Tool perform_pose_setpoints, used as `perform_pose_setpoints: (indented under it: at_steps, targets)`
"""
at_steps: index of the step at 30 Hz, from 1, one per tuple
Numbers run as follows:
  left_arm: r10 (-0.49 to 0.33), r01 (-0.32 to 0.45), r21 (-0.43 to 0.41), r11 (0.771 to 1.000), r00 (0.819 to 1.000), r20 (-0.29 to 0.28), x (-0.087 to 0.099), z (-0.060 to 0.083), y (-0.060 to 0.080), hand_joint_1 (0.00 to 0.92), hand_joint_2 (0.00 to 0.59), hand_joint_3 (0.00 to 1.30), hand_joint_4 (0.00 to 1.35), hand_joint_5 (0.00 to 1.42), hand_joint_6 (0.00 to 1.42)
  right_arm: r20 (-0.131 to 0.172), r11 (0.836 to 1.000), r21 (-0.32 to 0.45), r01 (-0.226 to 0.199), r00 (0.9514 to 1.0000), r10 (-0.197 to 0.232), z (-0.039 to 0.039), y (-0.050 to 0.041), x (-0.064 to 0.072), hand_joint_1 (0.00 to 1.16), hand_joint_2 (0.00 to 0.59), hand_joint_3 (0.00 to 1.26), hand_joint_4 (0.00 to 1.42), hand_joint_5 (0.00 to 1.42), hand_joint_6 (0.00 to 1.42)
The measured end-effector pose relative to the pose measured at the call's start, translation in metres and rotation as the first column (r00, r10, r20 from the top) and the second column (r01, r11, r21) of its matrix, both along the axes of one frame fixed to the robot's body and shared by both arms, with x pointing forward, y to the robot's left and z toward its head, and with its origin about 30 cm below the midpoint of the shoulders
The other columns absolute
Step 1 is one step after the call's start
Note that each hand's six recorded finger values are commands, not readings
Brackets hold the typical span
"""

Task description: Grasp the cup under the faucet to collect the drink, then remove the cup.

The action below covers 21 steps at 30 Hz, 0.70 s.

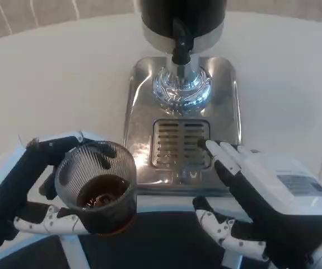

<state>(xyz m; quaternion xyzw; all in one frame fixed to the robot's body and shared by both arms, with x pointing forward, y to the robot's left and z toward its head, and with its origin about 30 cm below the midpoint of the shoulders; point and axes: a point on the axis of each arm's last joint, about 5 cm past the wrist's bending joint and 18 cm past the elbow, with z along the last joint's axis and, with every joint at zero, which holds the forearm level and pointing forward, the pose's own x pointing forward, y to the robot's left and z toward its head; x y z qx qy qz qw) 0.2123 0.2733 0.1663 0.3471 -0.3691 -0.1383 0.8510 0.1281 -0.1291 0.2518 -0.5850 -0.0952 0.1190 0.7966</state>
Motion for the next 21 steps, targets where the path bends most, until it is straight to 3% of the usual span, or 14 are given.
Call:
perform_pose_setpoints:
  at_steps: [21]
  targets:
    - [-0.035, 0.035, -0.001, 0.999, 0.999, 0.017, -0.0022, 0.004, -0.0044, 0.592, 0.0, 1.0, 1.21, 1.38, 1.42, -0.024, 0.999, -0.025, -0.022, 0.9995, 0.021, -0.0001, 0.0028, -0.0036, 0.34, 0.526, 0.0, 0.0, 0.0, 0.0]
